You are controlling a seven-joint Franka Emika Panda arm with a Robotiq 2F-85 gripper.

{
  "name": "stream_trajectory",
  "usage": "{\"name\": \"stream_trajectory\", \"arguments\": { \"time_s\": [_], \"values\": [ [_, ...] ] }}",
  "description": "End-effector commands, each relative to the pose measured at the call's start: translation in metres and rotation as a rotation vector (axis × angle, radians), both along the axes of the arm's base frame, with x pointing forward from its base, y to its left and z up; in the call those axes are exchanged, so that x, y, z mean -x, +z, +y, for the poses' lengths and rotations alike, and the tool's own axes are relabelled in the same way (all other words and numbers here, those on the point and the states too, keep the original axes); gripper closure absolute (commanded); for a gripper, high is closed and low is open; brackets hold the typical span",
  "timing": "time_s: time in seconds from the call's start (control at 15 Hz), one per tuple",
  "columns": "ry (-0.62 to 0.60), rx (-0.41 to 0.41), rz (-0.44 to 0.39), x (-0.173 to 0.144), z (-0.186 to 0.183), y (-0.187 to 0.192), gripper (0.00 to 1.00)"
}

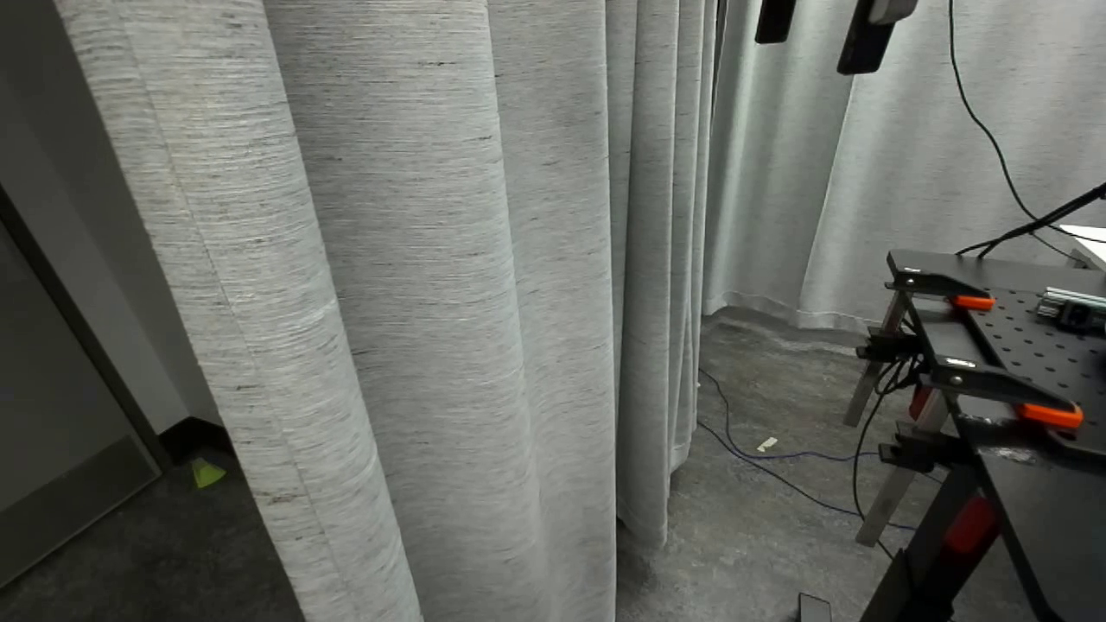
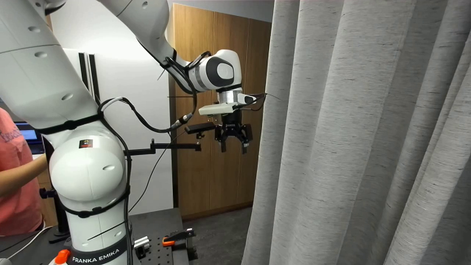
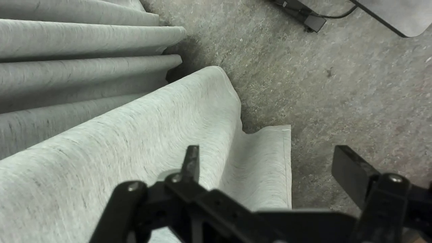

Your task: Move the curtain to the right

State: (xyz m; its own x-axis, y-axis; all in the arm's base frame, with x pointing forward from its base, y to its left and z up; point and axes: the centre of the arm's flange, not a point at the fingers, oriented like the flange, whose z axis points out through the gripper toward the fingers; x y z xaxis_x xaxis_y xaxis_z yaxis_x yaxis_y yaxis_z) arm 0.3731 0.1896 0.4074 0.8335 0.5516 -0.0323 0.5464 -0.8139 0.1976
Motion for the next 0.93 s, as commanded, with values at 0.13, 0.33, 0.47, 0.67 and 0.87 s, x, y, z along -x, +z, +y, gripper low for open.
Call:
{"name": "stream_trajectory", "arguments": {
  "time_s": [0.13,0.33,0.47,0.67,0.87],
  "values": [
    [0.036,-0.092,-0.032,-0.031,0.039,0.003,0.0],
    [0.072,-0.171,-0.064,-0.049,0.072,0.015,0.0],
    [0.092,-0.213,-0.078,-0.058,0.09,0.021,0.0],
    [0.127,-0.275,-0.1,-0.072,0.114,0.031,0.0],
    [0.162,-0.342,-0.156,-0.089,0.132,0.041,0.0]
  ]
}}
